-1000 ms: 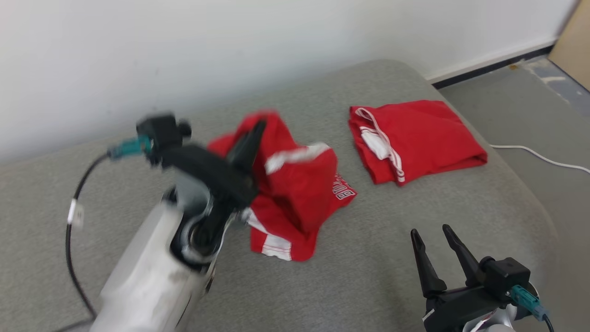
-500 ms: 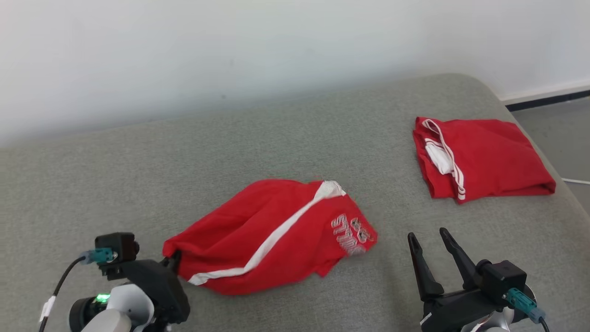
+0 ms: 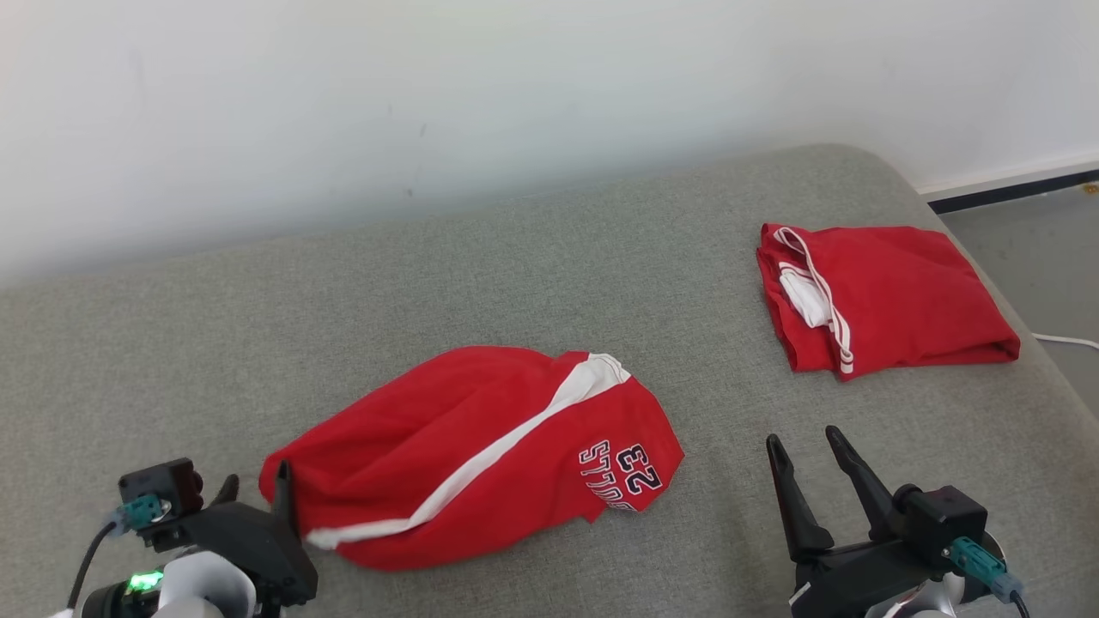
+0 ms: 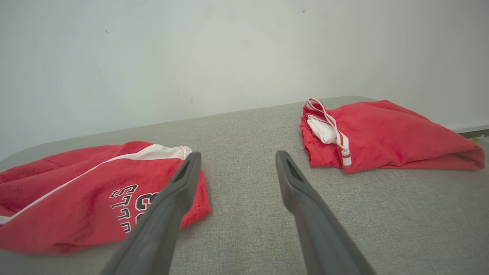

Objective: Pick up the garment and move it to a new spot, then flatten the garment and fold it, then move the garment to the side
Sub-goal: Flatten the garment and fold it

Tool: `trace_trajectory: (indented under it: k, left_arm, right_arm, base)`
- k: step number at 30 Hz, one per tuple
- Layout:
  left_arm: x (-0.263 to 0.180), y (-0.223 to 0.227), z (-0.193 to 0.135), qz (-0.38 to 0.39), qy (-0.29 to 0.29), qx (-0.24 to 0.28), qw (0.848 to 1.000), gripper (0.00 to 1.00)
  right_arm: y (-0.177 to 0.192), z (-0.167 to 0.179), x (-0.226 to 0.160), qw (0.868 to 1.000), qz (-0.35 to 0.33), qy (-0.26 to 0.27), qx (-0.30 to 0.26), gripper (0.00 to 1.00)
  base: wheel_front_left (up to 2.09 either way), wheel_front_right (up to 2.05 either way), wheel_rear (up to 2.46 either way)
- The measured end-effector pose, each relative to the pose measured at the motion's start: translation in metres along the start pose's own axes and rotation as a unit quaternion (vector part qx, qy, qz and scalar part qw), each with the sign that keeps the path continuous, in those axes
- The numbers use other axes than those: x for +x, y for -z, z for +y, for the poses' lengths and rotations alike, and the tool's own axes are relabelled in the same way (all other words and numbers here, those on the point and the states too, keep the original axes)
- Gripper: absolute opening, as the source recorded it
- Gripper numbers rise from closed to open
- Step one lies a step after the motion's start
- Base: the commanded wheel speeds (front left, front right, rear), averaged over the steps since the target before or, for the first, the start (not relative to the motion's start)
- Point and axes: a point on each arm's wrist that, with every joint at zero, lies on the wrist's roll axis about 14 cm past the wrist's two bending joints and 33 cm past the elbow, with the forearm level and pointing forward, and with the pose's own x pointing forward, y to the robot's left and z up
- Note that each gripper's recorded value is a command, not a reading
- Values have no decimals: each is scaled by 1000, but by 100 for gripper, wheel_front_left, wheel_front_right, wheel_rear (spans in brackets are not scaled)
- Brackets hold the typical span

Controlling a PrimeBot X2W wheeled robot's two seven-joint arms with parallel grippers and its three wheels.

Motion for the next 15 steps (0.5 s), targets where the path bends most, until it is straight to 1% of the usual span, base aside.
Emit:
trace_trajectory:
  k: [4,7,10,12,15]
  left_arm:
    - [-5,-5,3,-37,-10,-13,999,100]
    - [-14,-6,7,-72,-18,-32,997,100]
    - [-26,-11,10,-103,-17,-39,994,100]
    - [-35,-15,12,-119,-13,-37,992,100]
    - [-52,-40,13,-175,-6,-28,984,100]
  right_arm:
    - [-1,-4,-2,1000,-2,5,0,100]
    - [-3,-7,-1,1000,-5,7,-2,100]
    - [-7,-5,1,1000,-9,3,-4,100]
    - [-9,-4,3,1000,-10,0,-6,100]
    - [-11,-1,5,1000,-13,-7,-8,100]
  base:
    - [0,0,0]
    - [0,0,0]
    - [0,0,0]
    - [0,0,0]
    - [0,0,0]
